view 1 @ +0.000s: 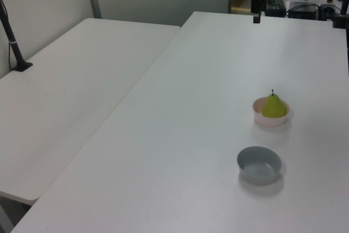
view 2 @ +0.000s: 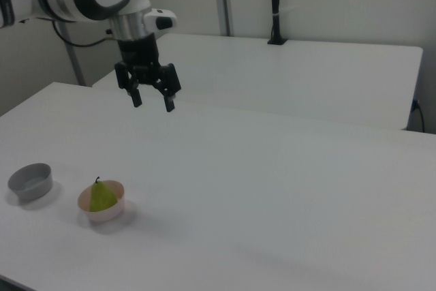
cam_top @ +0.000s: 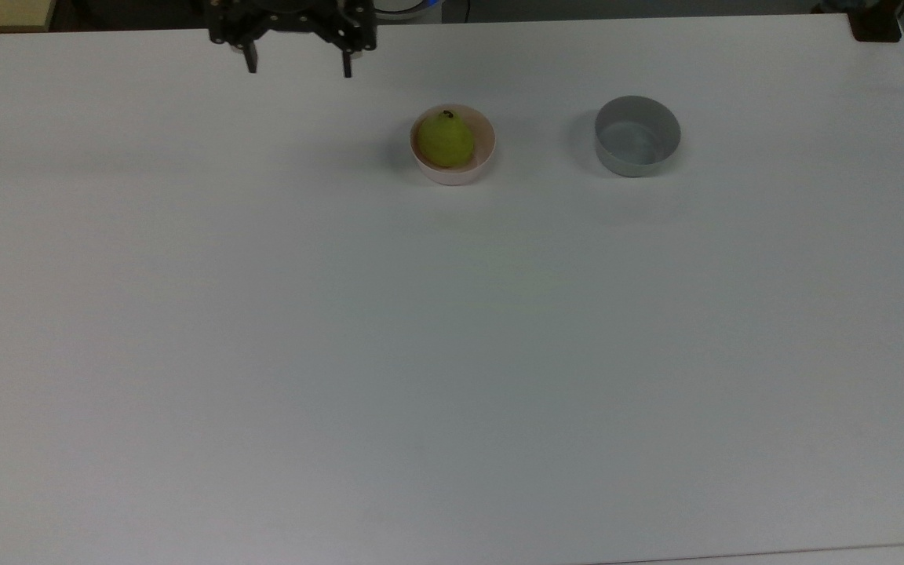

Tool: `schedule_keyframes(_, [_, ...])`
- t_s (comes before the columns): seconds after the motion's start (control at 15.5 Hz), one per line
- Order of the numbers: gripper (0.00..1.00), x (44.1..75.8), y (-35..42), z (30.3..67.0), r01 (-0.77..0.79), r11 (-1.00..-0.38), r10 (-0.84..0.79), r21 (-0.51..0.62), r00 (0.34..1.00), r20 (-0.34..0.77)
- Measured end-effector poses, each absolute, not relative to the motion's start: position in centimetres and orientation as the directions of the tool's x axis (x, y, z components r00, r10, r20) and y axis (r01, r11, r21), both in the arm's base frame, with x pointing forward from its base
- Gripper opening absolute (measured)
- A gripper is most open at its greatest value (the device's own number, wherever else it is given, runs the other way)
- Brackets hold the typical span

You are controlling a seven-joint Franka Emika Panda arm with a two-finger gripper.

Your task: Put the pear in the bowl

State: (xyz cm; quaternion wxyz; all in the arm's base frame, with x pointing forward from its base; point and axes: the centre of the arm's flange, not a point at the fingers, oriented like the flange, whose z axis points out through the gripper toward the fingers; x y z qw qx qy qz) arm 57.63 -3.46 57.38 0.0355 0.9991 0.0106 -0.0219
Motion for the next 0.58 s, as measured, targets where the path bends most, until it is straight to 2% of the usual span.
schedule_keyframes(0.26, [1.0, 57.4, -7.0, 57.2, -0.038, -0.997, -0.041, 0.07, 0.998, -0.047])
schedule_keyframes(0.58, [1.0, 57.5, -7.1, 57.5, -0.047, -0.996, -0.05, 0.071, 0.998, -0.039])
